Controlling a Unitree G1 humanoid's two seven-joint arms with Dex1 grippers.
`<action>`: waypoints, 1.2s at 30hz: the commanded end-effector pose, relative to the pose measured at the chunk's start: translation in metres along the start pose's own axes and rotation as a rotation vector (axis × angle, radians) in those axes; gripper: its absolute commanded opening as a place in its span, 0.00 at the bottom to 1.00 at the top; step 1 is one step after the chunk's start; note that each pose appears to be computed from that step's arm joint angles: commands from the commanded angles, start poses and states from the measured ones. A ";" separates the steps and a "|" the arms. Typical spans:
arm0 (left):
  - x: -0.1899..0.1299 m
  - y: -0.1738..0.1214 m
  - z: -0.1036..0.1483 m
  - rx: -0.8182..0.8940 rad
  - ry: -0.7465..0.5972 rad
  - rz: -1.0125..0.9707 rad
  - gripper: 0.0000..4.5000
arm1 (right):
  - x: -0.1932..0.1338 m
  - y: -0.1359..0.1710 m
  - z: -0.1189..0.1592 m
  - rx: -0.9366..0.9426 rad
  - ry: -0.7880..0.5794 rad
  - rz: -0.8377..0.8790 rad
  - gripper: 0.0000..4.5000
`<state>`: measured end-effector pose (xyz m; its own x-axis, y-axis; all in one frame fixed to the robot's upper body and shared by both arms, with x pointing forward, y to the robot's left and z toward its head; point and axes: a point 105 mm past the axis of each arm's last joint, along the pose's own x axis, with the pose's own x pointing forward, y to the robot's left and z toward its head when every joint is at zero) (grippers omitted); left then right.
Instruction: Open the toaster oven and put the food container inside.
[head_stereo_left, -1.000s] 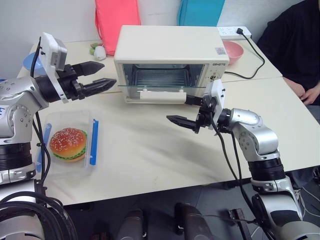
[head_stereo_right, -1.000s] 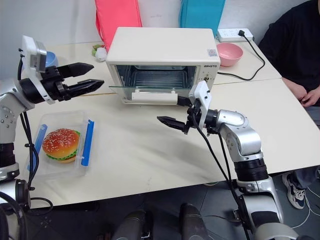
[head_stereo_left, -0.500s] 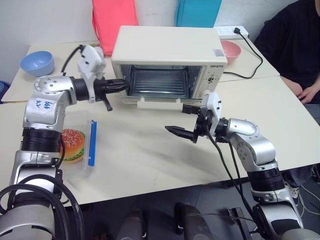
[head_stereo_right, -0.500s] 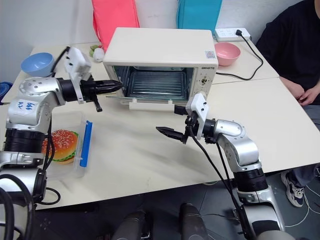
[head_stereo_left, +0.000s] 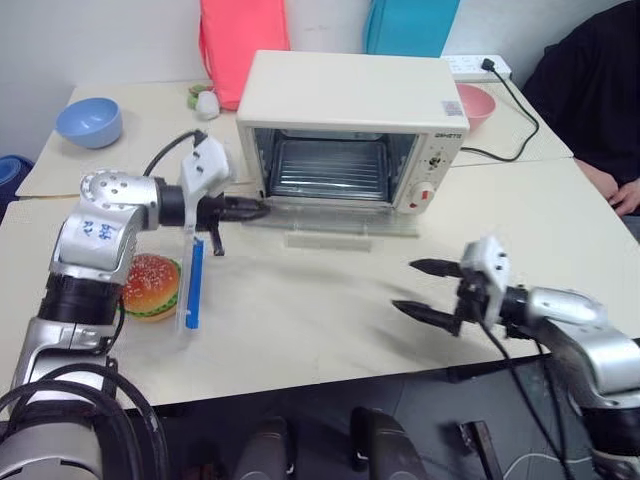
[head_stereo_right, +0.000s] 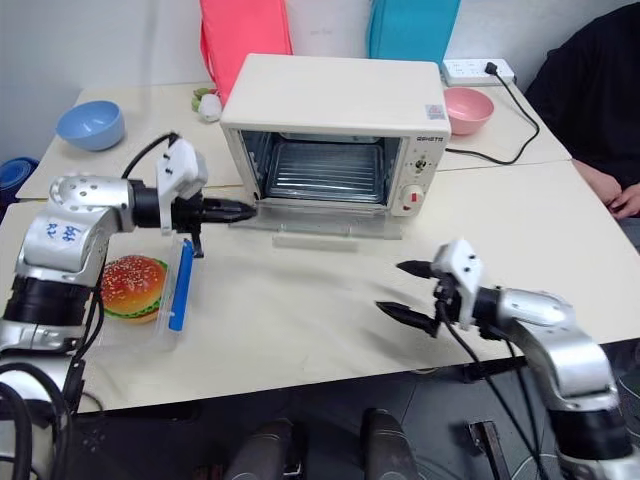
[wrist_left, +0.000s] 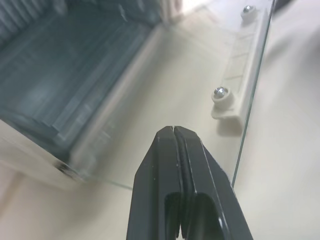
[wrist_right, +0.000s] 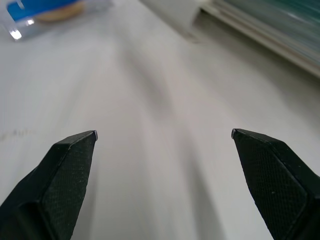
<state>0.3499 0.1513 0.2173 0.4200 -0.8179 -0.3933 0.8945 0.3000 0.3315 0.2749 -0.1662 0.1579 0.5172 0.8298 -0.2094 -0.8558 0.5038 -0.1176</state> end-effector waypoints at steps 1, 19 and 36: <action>0.003 -0.016 0.001 0.053 0.067 -0.065 0.01 | -0.017 0.009 0.037 -0.060 -0.088 0.013 1.00; 0.000 0.001 0.003 -0.073 0.084 0.081 0.01 | -0.015 0.018 0.088 -0.107 -0.201 0.088 1.00; -0.120 -0.080 -0.009 -0.635 -0.262 0.675 1.00 | 0.016 0.003 0.098 -0.138 -0.159 0.362 1.00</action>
<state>0.2404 0.2229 0.2204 0.8406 -0.5270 -0.1254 0.4989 0.8434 -0.1995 0.2808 -0.1328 0.2436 0.1974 0.9738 -0.1129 -0.9728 0.1804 -0.1453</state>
